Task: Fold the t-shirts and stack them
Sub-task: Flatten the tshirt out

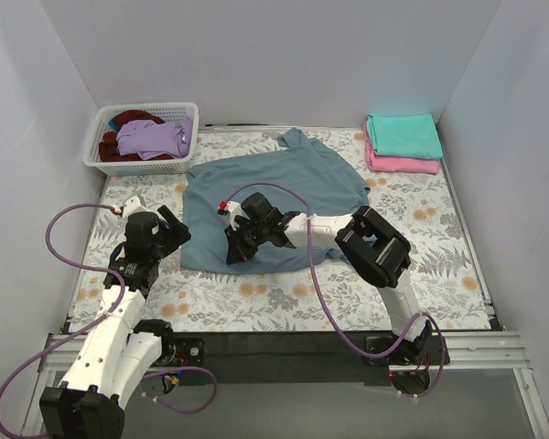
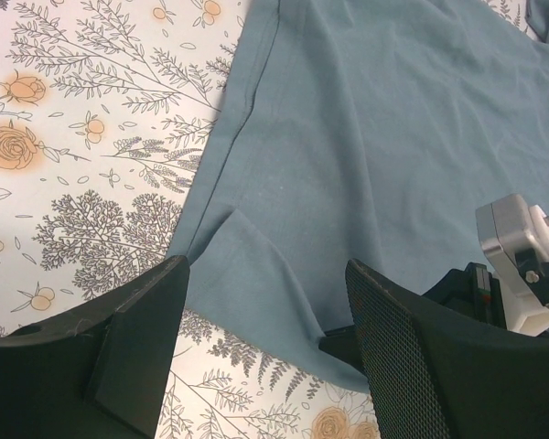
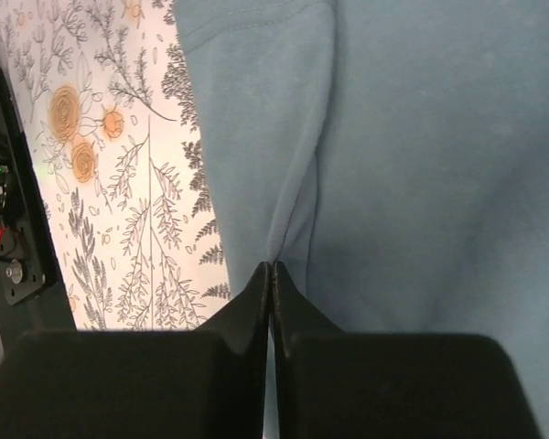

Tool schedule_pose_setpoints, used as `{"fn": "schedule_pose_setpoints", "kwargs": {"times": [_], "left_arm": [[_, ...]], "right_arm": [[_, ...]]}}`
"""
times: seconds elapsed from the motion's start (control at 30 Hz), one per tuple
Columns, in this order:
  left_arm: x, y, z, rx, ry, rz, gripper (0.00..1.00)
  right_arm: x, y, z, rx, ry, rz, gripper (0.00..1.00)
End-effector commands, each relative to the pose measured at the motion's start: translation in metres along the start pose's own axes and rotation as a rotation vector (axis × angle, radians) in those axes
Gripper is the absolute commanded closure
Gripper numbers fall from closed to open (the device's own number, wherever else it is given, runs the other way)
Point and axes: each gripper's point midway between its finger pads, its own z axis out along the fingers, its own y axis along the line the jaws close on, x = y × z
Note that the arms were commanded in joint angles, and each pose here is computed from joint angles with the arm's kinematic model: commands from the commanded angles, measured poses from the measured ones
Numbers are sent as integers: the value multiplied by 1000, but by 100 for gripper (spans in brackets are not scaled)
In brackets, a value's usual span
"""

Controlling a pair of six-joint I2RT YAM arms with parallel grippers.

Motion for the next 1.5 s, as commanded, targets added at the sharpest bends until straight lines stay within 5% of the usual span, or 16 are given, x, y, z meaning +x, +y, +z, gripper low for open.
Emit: {"fn": "schedule_pose_setpoints", "kwargs": {"times": [0.0,0.33,0.47,0.67,0.83,1.07,1.3,1.47], "left_arm": [[-4,1,1,-2,-18,2,32],[-13,20,-2,-115,-67,-34,33],[-16,26,-5,-152,-88,-54,33],[-17,30,-7,-173,-98,-65,34],[-17,31,-7,-174,-103,-70,35],[-17,29,-6,-165,-99,-70,35],[-1,11,3,-66,-14,-29,35],[35,-1,19,-8,169,-23,37]], "right_arm": [[-33,37,-13,-74,-72,-82,99],[0,108,-6,-176,37,-188,99],[41,120,3,-173,204,-232,97],[64,119,11,-77,342,-359,76],[37,119,-2,-50,260,-351,62],[-9,82,-34,-45,55,-197,52],[-23,-39,-92,378,-61,-30,39],[0,-118,-150,610,-92,134,36]]}}
